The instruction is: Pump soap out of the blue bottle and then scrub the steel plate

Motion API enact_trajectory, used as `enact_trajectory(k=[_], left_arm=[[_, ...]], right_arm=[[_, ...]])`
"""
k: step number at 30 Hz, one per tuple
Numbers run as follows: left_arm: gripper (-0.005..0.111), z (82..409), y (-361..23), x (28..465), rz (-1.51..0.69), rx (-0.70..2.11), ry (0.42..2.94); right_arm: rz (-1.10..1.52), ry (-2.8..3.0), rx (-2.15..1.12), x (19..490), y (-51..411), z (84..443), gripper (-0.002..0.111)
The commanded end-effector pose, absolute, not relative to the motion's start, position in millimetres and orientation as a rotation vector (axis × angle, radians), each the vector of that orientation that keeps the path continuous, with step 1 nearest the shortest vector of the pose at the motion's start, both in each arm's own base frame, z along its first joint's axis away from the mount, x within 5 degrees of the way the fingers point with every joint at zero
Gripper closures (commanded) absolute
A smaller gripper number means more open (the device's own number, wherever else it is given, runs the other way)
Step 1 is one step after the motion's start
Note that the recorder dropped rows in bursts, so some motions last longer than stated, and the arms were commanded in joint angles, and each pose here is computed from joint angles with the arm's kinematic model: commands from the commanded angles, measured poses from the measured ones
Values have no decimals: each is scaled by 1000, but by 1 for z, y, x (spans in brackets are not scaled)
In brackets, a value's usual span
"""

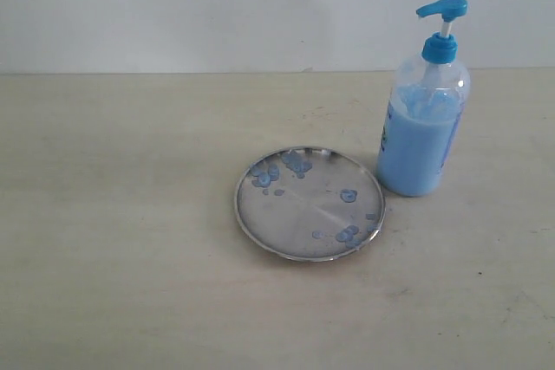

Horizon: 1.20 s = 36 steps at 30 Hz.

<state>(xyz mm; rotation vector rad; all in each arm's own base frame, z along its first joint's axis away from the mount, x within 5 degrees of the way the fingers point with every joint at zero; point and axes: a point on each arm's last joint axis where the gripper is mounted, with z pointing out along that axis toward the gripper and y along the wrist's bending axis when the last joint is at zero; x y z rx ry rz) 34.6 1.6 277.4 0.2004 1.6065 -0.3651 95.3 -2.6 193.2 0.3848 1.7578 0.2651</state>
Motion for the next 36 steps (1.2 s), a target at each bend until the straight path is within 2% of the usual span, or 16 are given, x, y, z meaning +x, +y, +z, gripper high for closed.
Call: enact_trajectory(k=[1,16,19,22,26,31,36], left_arm=[[102,279,1,34,-385,195,1595],[102,271,4,35,-346,172,1684],[102,271,4,35,-353,169,1687],[102,268,4,34,-385,132,1729],[102,270,2,39,-386,99,1803],[102,285,-13,60,-342,130,1917],[102,324,-54,116,-292,264,1969]], right_arm=[[255,1768,377,95,-3,191,103],[331,1574,296,76,2,209,103],[311,1650,242,71,4,202,103],[115,1880,61,63,3,182,103],[100,1892,133,61,-1,180,103],[106,1902,146,61,-1,179,103],[105,1904,146,61,-1,178,103]])
